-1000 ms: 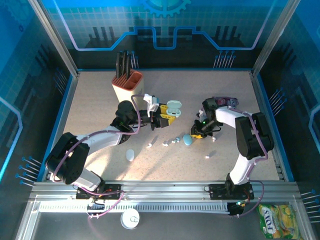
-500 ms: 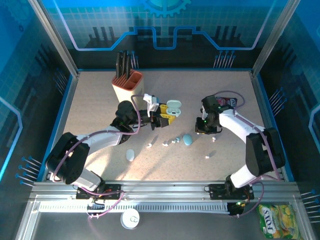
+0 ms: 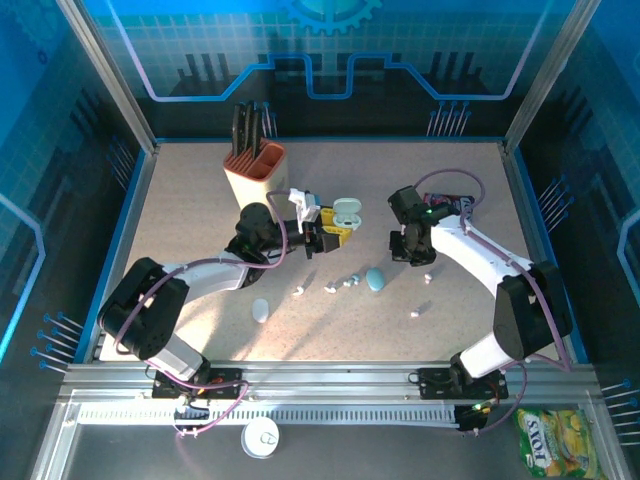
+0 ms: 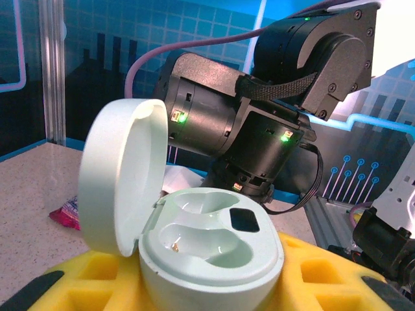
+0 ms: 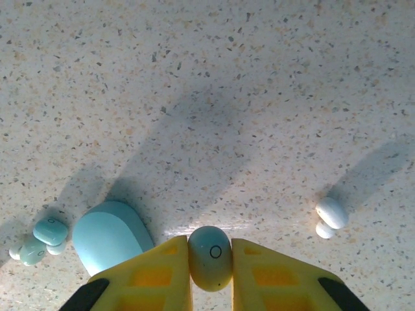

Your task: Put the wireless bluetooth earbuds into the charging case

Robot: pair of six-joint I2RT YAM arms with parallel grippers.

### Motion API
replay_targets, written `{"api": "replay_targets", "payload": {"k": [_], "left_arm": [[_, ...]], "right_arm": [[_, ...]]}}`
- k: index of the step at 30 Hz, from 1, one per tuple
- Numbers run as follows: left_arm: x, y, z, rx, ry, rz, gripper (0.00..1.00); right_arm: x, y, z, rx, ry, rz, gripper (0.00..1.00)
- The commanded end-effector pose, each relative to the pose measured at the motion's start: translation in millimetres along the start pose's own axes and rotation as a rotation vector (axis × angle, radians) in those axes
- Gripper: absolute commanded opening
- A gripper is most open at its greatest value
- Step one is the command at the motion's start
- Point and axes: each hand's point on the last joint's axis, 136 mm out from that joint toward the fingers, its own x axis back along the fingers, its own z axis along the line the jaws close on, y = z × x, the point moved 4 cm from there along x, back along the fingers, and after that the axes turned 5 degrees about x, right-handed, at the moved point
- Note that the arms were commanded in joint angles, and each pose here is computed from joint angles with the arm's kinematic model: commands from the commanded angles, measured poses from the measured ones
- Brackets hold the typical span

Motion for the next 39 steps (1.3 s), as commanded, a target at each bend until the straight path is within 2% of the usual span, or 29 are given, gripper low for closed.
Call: {"api": "replay_targets", "payload": {"k": [1,9,20,25,30,35,39], "left_arm": [[1,-1,5,-0.048,0.021,-0.019,0.35],[0,-3,11,-0.055,0.047,-0.01,0.35],[-4,-3,13,-0.045,0.036,0.005,0.34],[-4,-4,14,-0.044,0.042,0.012,0.34],[-6,-8,16,-0.026,0.036,0.024,0.34],[-8,-8,18,-0.017,0.034,0.022,0.34],[-7,-8,16,-0.021,0.031,0.027,0.34]], "right_arm": [[14,1,-3,-0.016,-0.032,-0.015,0.18],[21,2,-1,-0.02,-0.016,-0.023,0.18],[74,5,19,0.095,0.228,-0.196,0.2],[89,-1,-1,0.086,0.076,-0.137,0.2],[103,0,0,0.16,-0.02,-0.161,0.19],[113,0,-9,0.202,-0.213,-0.098,0.19],[115,4,-9,0.214,-0.298,-0.091,0.18]]}}
